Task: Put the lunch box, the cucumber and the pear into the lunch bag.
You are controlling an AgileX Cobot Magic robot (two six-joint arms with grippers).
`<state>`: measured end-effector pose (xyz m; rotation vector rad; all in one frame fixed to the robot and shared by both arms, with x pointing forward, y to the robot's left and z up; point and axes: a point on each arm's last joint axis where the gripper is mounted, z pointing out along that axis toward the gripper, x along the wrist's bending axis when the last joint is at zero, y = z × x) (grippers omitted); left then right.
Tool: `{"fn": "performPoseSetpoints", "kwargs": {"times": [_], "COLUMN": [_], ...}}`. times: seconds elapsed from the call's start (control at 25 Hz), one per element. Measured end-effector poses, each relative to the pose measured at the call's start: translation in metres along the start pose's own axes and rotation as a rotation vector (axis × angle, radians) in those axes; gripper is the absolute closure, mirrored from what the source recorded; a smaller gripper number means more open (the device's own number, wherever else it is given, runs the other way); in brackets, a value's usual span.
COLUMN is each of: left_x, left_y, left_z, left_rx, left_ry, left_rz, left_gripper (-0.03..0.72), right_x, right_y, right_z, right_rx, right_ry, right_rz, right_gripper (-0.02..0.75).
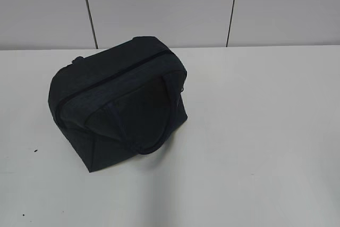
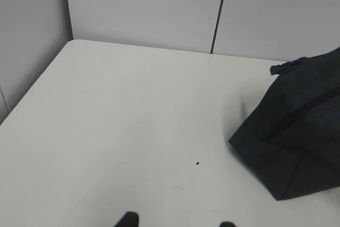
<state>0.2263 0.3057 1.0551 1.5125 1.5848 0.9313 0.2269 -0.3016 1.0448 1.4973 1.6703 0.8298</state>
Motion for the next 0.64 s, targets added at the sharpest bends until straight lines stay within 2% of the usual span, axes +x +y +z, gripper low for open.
{"fn": "performPoseSetpoints", "kwargs": {"times": [0.64], "left_x": [-0.0002], "left_y": [0.0000], "left_z": [0.0000], "left_rx": [0.000], "left_ry": [0.002], "left_rz": [-0.003], "left_gripper": [0.398], "right_x": [0.0000], "right_y": [0.0000], "right_z": [0.0000], "right_rx": [0.000], "right_ry": [0.000], "right_rz": [0.000], "right_gripper": [0.247]}}
